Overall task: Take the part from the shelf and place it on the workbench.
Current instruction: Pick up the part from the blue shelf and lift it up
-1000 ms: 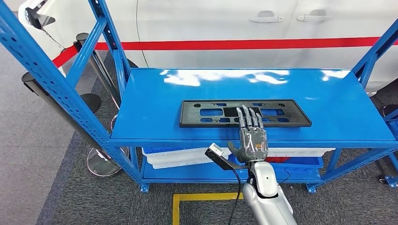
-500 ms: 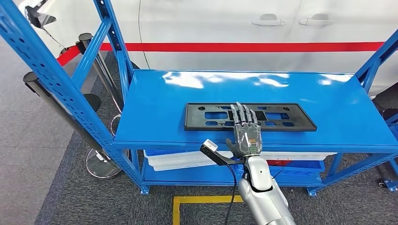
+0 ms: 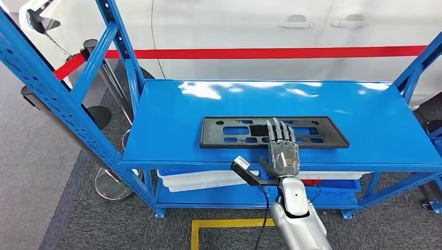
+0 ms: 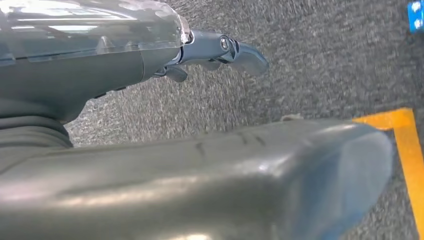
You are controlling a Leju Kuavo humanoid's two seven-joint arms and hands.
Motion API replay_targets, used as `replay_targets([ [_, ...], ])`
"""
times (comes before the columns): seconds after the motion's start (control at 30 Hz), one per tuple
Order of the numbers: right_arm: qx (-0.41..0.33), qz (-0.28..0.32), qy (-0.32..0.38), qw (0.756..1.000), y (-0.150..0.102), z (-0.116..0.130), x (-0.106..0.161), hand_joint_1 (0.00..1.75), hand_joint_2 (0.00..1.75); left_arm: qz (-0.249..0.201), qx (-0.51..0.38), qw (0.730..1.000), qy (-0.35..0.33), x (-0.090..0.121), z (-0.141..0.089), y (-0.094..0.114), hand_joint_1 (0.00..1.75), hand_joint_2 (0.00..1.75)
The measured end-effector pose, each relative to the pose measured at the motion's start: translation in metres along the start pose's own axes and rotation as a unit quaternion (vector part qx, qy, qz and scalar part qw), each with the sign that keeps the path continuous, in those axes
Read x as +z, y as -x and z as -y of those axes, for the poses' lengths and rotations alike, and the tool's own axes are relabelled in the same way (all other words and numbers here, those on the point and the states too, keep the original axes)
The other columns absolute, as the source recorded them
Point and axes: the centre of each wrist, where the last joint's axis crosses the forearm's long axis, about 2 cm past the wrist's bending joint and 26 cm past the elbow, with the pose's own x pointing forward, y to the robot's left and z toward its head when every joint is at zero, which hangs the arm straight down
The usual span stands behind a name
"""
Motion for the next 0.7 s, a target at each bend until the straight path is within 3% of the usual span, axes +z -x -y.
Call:
replay_targets([
  [0.7,0.016,-0.022,-0.005,1.0,0.016,0.001,0.008,0.0,1.75,0.003,-0.007,1.0,0.002,-0.001,-0.001,-0.001,0.0,0.0],
])
